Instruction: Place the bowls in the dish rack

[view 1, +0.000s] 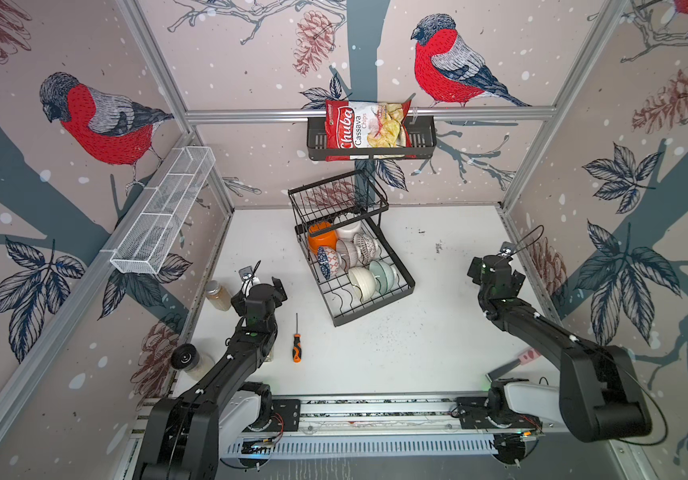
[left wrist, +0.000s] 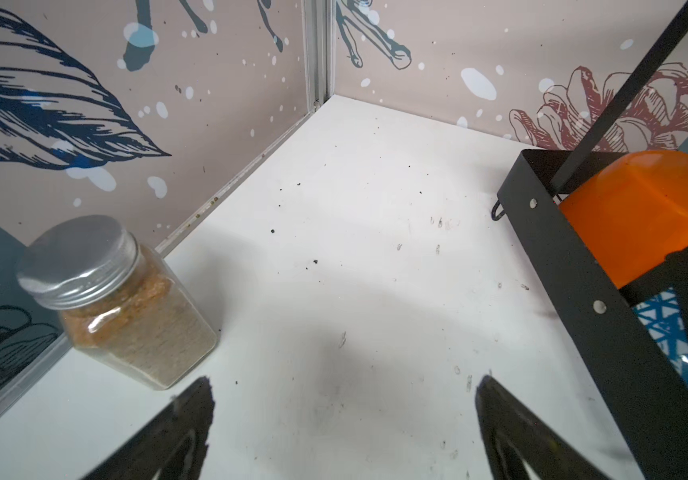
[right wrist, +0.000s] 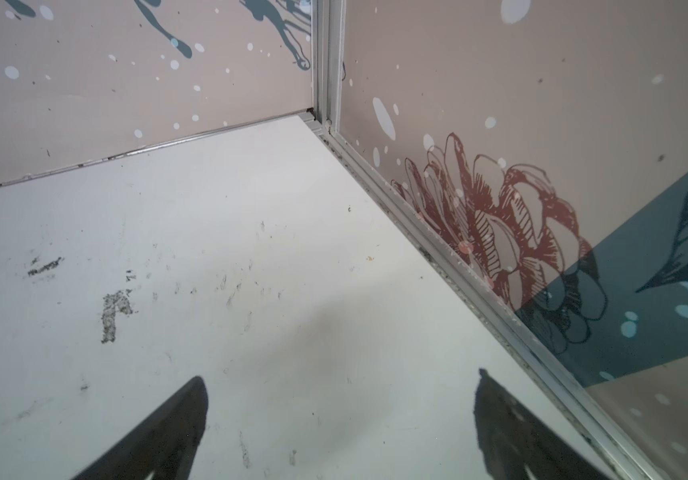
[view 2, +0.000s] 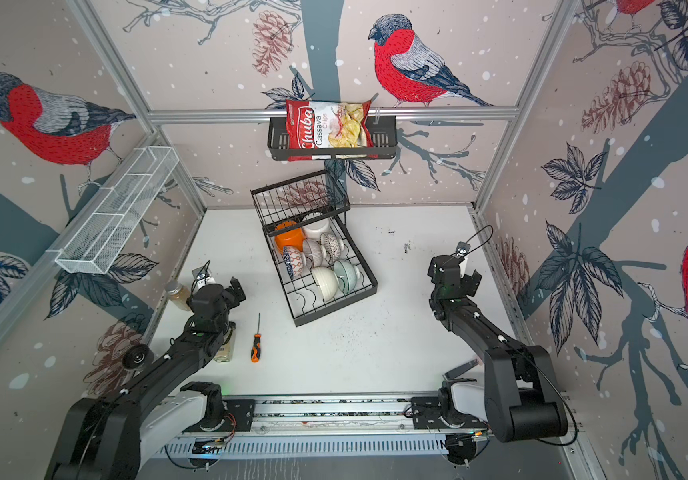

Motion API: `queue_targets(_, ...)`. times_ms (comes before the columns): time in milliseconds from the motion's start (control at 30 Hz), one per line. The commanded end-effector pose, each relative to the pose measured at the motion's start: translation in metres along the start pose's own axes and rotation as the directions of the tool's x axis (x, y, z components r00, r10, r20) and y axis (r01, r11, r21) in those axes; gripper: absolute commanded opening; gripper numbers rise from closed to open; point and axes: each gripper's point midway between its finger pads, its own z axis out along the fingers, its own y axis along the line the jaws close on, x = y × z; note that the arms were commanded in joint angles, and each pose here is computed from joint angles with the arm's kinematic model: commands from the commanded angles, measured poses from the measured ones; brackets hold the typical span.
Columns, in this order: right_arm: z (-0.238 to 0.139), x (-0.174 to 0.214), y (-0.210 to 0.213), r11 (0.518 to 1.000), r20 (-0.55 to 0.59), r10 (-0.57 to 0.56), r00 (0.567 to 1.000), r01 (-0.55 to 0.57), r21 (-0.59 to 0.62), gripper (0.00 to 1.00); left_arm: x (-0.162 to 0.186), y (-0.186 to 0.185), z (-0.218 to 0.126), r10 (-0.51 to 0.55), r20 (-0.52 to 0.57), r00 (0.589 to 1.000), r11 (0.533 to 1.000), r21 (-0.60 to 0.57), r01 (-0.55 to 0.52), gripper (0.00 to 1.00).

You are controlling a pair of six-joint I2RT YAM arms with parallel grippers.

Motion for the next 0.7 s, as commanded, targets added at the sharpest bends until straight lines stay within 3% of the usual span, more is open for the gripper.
queue_targets(0, 0.004, -0.024, 0.006, 0.995, 0.130, 0.074, 0.989, -0.065, -0.076, 1.00, -0.034, -0.006, -0.001, 0.006, 0.185, 0.983, 1.000, 0.029, -0.011, 0.97)
queue_targets(200, 0.013, -0.008, 0.005, 0.985, 0.197, 0.116, 0.974, -0.088, -0.146, 1.00, -0.025, -0.017, 0.016, 0.008, 0.180, 0.984, 0.995, 0.101, -0.026, 0.97)
queue_targets(267, 0.012, -0.009, 0.008, 0.979, 0.199, 0.126, 0.972, -0.090, -0.182, 0.99, -0.035, -0.017, 0.012, -0.028, 0.246, 0.969, 0.993, 0.122, -0.003, 0.97)
queue_targets(667, 0.010, 0.000, 0.027, 0.970, 0.211, 0.070, 0.975, -0.017, -0.243, 0.99, -0.041, -0.015, 0.022, -0.021, 0.293, 0.956, 0.988, 0.151, -0.024, 0.97)
